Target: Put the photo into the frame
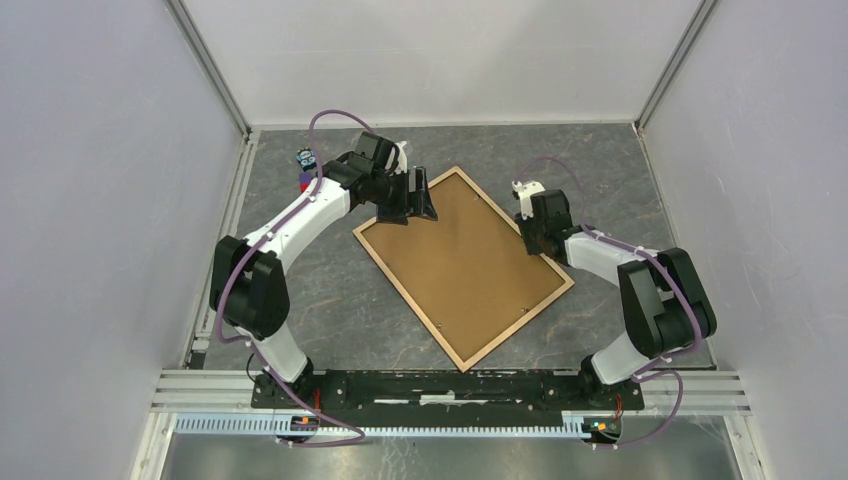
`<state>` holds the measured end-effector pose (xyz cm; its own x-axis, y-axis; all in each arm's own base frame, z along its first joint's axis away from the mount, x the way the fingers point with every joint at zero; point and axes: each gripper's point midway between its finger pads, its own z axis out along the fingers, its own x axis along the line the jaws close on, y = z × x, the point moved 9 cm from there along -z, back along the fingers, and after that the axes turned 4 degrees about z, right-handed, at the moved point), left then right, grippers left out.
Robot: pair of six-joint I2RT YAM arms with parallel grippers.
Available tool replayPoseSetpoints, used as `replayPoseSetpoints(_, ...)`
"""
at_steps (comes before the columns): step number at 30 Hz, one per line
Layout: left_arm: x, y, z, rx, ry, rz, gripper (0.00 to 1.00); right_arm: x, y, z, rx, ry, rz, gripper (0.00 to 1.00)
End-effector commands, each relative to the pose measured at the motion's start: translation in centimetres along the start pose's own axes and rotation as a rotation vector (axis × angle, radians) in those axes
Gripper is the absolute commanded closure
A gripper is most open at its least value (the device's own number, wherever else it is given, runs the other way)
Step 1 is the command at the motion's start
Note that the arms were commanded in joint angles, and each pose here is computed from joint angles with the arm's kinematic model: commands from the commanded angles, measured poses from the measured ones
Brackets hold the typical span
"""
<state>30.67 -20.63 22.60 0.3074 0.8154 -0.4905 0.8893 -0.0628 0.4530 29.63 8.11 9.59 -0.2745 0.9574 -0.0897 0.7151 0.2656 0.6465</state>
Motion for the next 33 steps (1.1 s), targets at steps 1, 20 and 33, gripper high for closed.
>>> replayPoseSetpoints(1, -0.8, 0.6, -0.4, -0.032, -0.040, -0.025, 0.14, 0.9, -3.6, 0.6, 0.140, 0.016, 0.025, 0.71)
replayPoseSetpoints(20, -1.0, 0.6, -0.8, -0.038, -0.049, -0.020, 0.14, 0.5, 2.1, -1.9, 0.076, -0.045, 0.059, 0.48)
replayPoseSetpoints(33, -1.1, 0.5, -0.9, -0.046, -0.053, -0.018, 0.12, -0.5, -2.2, -7.9, 0.006, -0.223, 0.398, 0.27)
